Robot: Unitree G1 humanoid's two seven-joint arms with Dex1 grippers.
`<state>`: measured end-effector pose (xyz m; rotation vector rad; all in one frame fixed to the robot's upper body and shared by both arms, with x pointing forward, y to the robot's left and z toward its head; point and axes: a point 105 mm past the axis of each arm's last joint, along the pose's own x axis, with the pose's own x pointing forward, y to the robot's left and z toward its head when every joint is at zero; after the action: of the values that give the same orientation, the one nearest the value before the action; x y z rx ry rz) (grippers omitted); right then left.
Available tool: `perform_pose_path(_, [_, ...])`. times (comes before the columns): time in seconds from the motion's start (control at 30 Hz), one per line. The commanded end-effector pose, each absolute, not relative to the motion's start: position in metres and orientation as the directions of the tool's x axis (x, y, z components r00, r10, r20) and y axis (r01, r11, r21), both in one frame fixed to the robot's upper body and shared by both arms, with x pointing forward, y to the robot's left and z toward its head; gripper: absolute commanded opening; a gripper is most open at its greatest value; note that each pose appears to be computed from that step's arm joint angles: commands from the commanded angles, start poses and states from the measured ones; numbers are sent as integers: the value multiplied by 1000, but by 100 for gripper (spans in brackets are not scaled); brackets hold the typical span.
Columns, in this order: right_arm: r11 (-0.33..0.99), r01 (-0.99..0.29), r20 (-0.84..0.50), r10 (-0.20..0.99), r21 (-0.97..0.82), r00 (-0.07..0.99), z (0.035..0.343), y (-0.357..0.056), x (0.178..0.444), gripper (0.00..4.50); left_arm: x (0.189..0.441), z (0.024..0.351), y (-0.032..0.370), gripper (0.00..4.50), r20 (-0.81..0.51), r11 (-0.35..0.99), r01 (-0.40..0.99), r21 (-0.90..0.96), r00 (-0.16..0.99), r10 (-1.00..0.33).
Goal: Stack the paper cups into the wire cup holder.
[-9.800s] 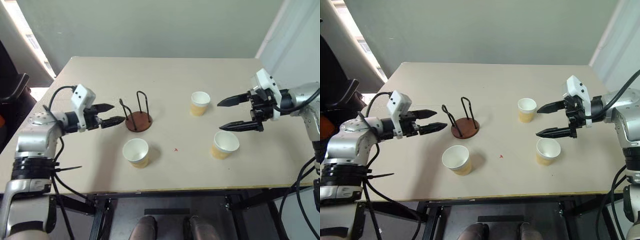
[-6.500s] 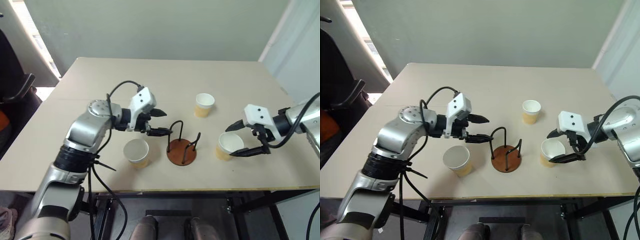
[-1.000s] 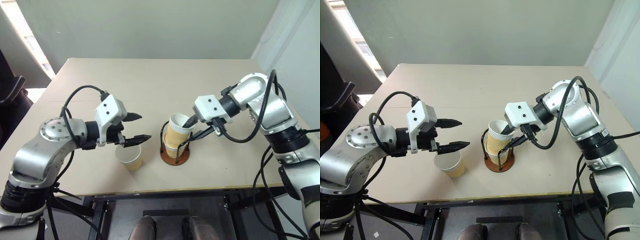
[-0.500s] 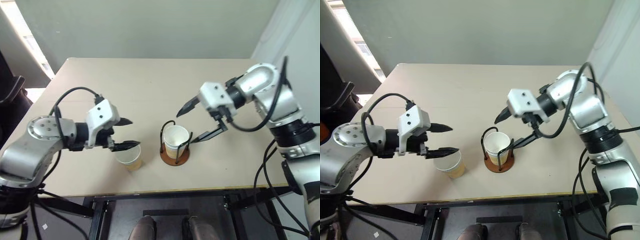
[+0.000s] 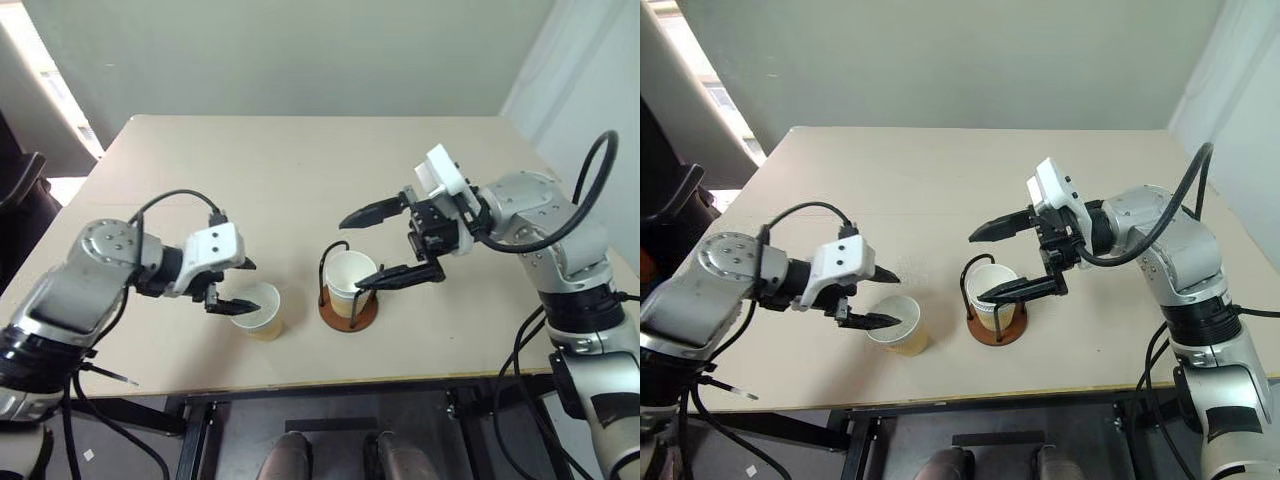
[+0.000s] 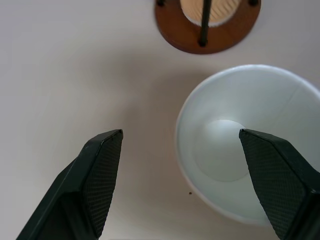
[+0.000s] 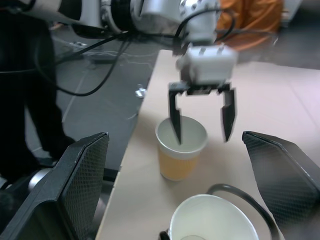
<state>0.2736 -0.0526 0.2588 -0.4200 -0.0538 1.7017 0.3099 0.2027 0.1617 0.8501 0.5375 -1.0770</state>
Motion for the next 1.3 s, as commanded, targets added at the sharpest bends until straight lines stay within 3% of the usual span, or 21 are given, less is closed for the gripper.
perform_pose_path(0.03, [-145, -936, -216, 973, -322, -76, 271, -56, 270, 444, 318, 161, 209, 401, -762, 213, 905, 368, 425, -490])
perform_pose_path(0.07, [-135, -936, -219, 974, -324, -65, 270, -57, 270, 444, 318, 161, 207, 401, -761, 206, 910, 359, 413, -500])
perform_pose_path(0.17, [-118, -936, -230, 972, -332, -41, 267, -59, 271, 450, 317, 161, 201, 338, -757, 183, 919, 349, 392, -523])
perform_pose_path(0.47, [-82, -933, -249, 969, -351, 8, 265, -66, 277, 450, 318, 179, 189, 14, -710, 155, 920, 359, 377, -595])
perform_pose_path(0.5, [-79, -933, -251, 968, -351, 13, 266, -67, 277, 450, 316, 184, 188, 2, -703, 147, 922, 358, 370, -608])
perform_pose_path(0.77, [-112, -944, -323, 946, -310, -6, 269, -108, 264, 450, 303, 274, 170, 2, -558, -3, 887, 462, 288, -778])
perform_pose_path(0.9, [-47, -944, -306, 950, -326, 58, 279, -123, 267, 450, 300, 315, 155, 2, -487, -88, 835, 543, 227, -843])
perform_pose_path(0.97, [5, -939, -292, 950, -344, 112, 285, -132, 269, 450, 297, 340, 130, 2, -431, -164, 792, 589, 136, -892])
perform_pose_path(1.3, [27, -938, -307, 941, -347, 141, 281, -133, 256, 450, 317, 321, 59, 2, -587, -440, 702, 559, -39, -809])
